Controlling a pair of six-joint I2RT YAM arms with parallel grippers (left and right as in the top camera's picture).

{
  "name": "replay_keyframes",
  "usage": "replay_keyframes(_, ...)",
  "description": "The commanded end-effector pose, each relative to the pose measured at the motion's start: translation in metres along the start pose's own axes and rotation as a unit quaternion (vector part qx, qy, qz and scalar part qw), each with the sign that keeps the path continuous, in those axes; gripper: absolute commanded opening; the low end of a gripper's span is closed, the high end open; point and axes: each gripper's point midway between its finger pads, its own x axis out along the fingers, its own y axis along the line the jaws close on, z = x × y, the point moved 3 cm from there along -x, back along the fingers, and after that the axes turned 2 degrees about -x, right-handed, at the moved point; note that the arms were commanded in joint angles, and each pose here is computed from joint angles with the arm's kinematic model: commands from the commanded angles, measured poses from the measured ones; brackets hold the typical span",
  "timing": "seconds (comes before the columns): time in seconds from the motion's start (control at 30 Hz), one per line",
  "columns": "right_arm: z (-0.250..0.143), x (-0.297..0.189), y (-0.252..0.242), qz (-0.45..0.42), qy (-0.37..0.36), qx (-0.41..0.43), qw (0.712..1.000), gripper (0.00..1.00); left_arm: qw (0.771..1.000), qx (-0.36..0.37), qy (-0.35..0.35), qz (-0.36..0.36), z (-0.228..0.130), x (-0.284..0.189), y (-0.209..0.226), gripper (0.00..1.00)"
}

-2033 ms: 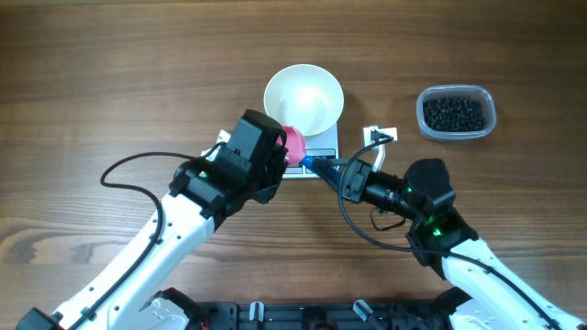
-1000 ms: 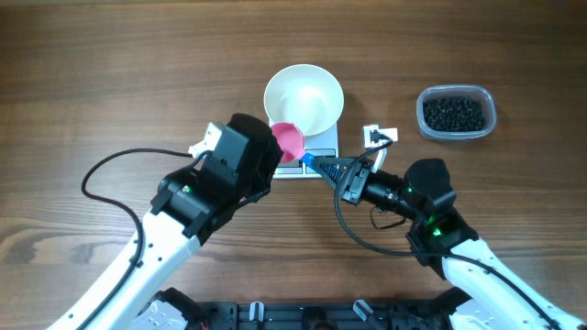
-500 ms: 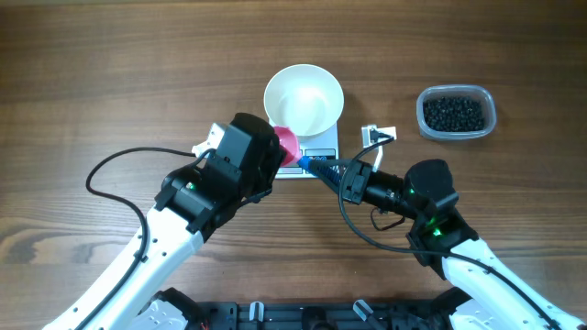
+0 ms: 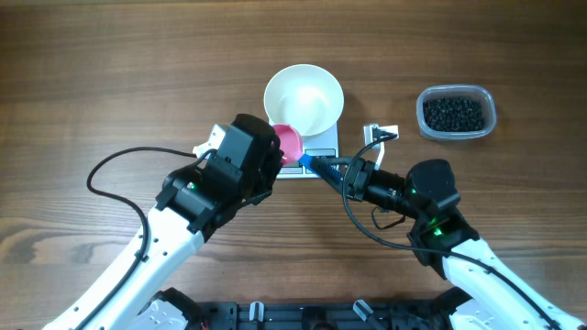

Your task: Scoop item into bowl and weigh 150g on scale

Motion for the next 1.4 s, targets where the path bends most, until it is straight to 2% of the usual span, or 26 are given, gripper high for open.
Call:
replay_keyframes(0.0,-0.008,0.002,0.012,0.021,0.032,0.003,0.999,0.06,1.0,-0.003,-0.003,-0.011,0.0,0.001,-0.005,0.04)
replay_keyframes(0.23,-0.01,0.001,0.013,0.025,0.04,0.003,0.999,0.16,1.0,-0.003,-0.006,-0.011,0.001,0.001,-0.005,0.04)
replay_keyframes(0.53,-0.012,0.001,0.014,0.027,0.046,0.003,0.999,0.16,1.0,-0.003,-0.006,-0.005,0.001,0.001,-0.003,0.04)
replay_keyframes(0.87,-0.007,0.002,0.012,0.021,0.03,0.0,0.999,0.24,1.0,-0.002,-0.007,0.021,0.002,0.001,0.009,0.04)
replay_keyframes(1.37,-0.006,0.002,0.012,0.021,0.026,-0.012,0.999,0.22,1.0,-0.002,-0.005,0.021,0.001,0.001,0.009,0.04)
